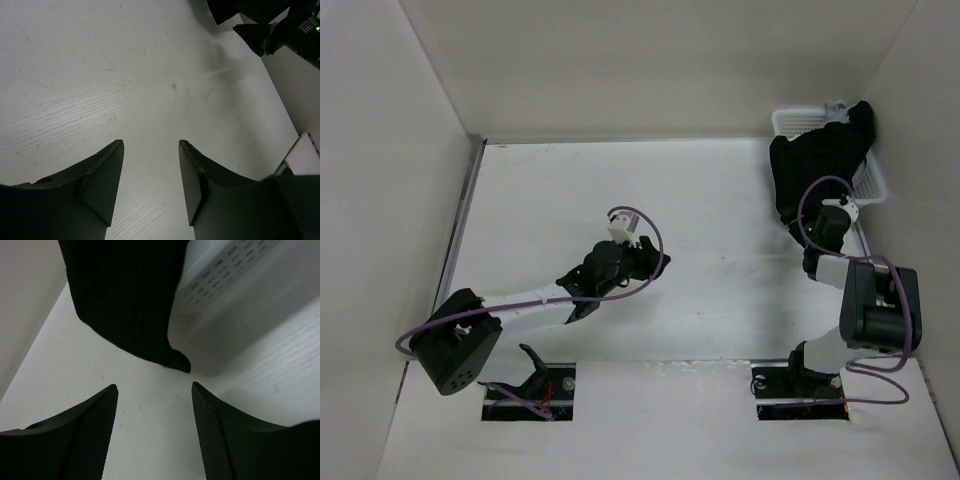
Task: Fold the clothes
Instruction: Grab the tank top from the pile
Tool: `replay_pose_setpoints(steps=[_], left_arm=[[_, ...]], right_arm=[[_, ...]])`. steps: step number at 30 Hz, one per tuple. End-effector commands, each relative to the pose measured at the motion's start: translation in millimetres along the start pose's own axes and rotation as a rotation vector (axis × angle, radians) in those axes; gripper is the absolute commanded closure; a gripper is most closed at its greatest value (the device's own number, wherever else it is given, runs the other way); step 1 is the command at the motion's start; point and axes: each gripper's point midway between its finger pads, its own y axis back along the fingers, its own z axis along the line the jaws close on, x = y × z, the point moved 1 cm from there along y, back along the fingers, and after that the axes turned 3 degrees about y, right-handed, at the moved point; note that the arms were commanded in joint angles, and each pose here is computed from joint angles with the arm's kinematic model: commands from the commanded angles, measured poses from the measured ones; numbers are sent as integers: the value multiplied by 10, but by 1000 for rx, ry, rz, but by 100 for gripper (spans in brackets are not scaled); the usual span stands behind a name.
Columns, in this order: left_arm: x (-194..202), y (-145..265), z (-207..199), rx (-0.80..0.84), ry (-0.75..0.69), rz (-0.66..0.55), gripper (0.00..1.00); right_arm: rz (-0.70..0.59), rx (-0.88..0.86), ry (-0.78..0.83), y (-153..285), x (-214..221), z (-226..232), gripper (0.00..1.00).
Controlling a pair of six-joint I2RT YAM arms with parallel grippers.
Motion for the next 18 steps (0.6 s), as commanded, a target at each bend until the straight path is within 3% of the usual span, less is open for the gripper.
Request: replay_pose_setpoints(steps=[1,7,18], left_arm=[[-114,21,-55,46,15,-55,52],[-131,28,-39,45,17,-65,52],[-76,-48,23,37,18,-58,52]], right_arm=[[-89,-189,5,-218,-295,410,35],[-93,-170,-1,-370,-125,222,37],[-121,-108,51,-346,-197,-28,37]])
